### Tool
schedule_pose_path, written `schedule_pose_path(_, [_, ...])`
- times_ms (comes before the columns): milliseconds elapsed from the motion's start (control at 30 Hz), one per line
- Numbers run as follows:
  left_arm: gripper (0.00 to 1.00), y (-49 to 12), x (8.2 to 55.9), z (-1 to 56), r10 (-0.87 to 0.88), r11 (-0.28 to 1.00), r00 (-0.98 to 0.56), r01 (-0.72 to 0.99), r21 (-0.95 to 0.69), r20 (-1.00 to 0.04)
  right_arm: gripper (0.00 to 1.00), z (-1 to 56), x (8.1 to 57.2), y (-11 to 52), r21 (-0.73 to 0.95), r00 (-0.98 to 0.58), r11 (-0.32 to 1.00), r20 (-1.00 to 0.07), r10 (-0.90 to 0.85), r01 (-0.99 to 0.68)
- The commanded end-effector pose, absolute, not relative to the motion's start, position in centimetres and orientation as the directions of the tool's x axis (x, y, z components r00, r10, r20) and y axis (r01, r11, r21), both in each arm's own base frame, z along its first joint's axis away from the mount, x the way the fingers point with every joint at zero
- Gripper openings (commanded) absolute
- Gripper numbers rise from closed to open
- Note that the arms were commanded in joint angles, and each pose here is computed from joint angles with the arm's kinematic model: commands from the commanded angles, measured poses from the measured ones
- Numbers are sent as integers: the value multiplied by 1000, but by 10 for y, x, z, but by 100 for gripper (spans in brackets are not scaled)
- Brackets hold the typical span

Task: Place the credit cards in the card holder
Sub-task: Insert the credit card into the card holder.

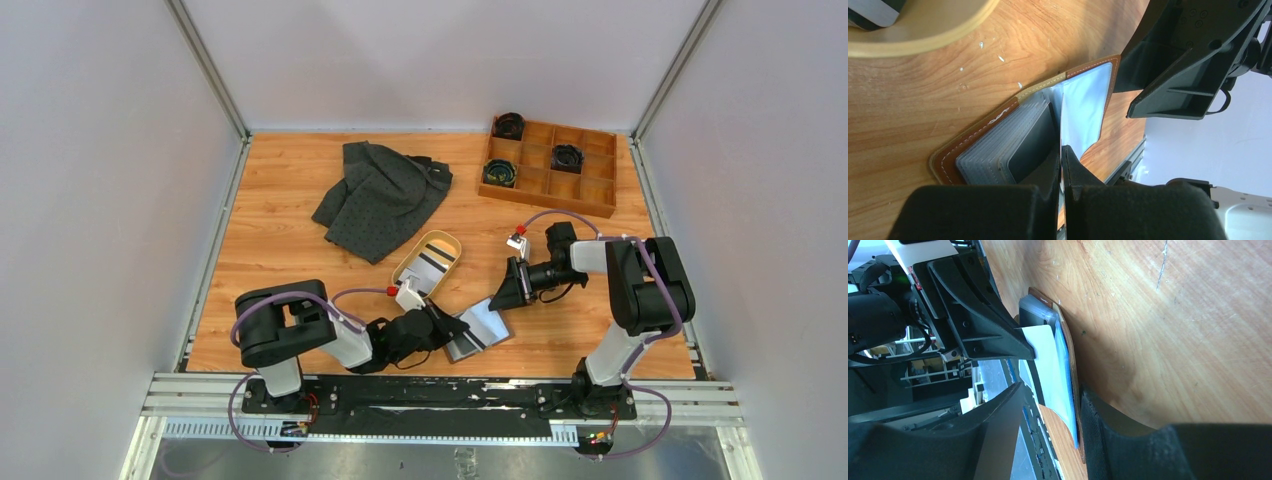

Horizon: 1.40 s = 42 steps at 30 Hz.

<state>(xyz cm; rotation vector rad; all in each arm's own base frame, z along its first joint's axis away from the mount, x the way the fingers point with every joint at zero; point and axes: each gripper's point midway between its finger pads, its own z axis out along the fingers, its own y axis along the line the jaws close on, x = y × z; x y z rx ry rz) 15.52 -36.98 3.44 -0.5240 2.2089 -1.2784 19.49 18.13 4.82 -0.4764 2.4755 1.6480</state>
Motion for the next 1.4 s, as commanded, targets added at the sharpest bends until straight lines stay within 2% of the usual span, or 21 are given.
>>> schedule_pose_path(0, [0, -360, 147, 5, -510, 569, -816, -83, -818, -272, 49, 52, 197, 180, 883, -945, 344, -272, -183, -321])
schedule_pose_path(567, [0, -359, 143, -6, -486, 572, -847, -122, -811, -215, 49, 52, 197, 181, 885, -945, 338, -271, -183, -320])
schedule_pose_path(1133, [0, -364, 153, -8, -466, 582, -856, -105, -806, -225, 49, 52, 197, 181, 886, -945, 338, -269, -183, -318])
schedule_pose_path(1367, [4, -367, 155, -13, -449, 594, -864, -97, -799, -229, 50, 53, 199, 180, 879, -942, 345, -278, -189, -328])
